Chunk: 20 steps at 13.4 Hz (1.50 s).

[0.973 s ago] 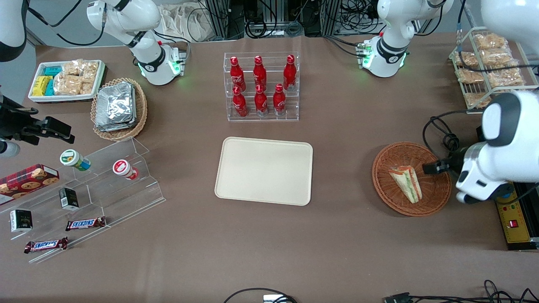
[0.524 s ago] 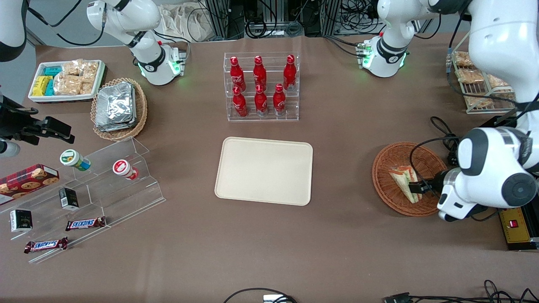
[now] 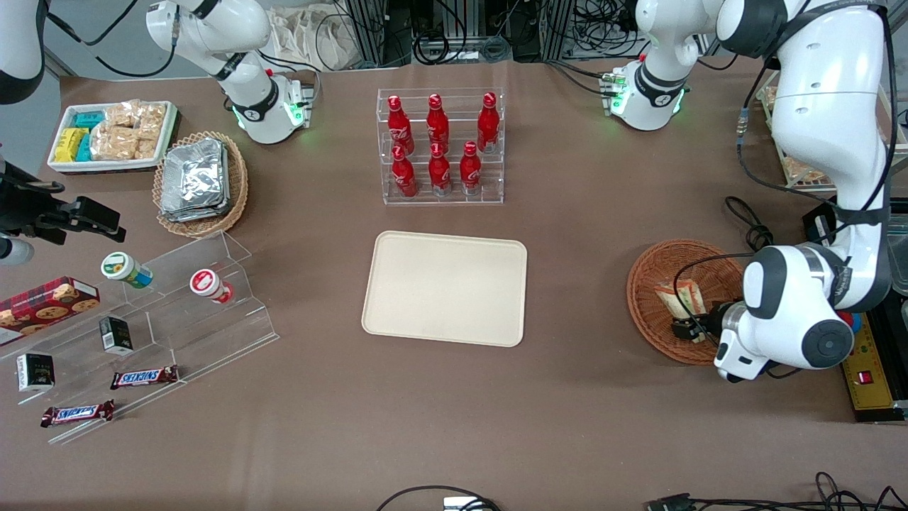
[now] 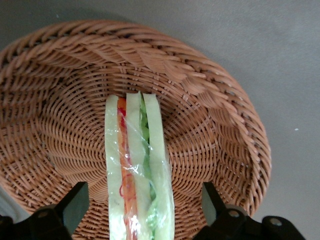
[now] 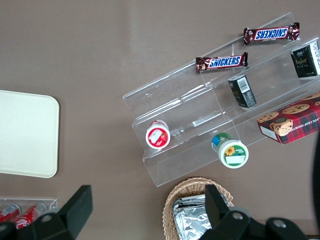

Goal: Place sandwich from basket to tray
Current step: 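Close the left gripper on the wrapped sandwich and lift it, then carry the sandwich with the left gripper over the cream tray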

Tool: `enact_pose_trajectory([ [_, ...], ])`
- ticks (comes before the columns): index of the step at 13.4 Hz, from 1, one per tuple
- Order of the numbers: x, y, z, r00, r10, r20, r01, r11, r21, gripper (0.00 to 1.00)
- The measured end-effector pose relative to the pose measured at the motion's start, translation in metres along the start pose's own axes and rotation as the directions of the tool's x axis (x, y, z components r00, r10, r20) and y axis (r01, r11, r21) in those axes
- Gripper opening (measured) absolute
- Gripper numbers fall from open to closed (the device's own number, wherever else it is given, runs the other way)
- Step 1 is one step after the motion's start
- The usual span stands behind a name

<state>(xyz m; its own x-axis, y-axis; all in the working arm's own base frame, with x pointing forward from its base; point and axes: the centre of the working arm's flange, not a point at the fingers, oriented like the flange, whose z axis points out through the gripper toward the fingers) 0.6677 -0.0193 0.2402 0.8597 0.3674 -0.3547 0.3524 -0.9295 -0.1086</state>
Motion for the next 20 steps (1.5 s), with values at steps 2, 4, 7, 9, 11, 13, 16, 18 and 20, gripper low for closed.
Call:
enact_pose_trajectory([
  [2,0.002,0.001,0.014,1.0,-0.002,0.021,0.002,1.0,0.008,1.0],
  [4,0.002,0.0,0.026,0.999,-0.003,0.04,0.002,1.0,0.015,1.0],
  [7,0.002,0.001,0.033,0.999,-0.004,0.052,0.003,1.0,0.019,1.0],
  [9,0.002,0.0,0.035,0.998,-0.004,0.056,0.003,1.0,0.021,0.96],
  [11,0.001,0.0,0.04,0.998,-0.004,0.065,0.002,1.0,0.025,0.93],
  [13,0.0,0.0,0.043,0.998,-0.004,0.071,0.002,1.0,0.027,0.7],
  [16,-0.003,0.001,0.029,0.999,-0.002,0.05,0.001,1.0,0.019,0.41],
  [18,-0.008,0.0,0.001,1.0,0.001,0.009,-0.001,1.0,0.005,0.29],
  [20,-0.02,0.002,-0.034,0.999,0.013,-0.036,-0.013,1.0,-0.01,0.2],
])
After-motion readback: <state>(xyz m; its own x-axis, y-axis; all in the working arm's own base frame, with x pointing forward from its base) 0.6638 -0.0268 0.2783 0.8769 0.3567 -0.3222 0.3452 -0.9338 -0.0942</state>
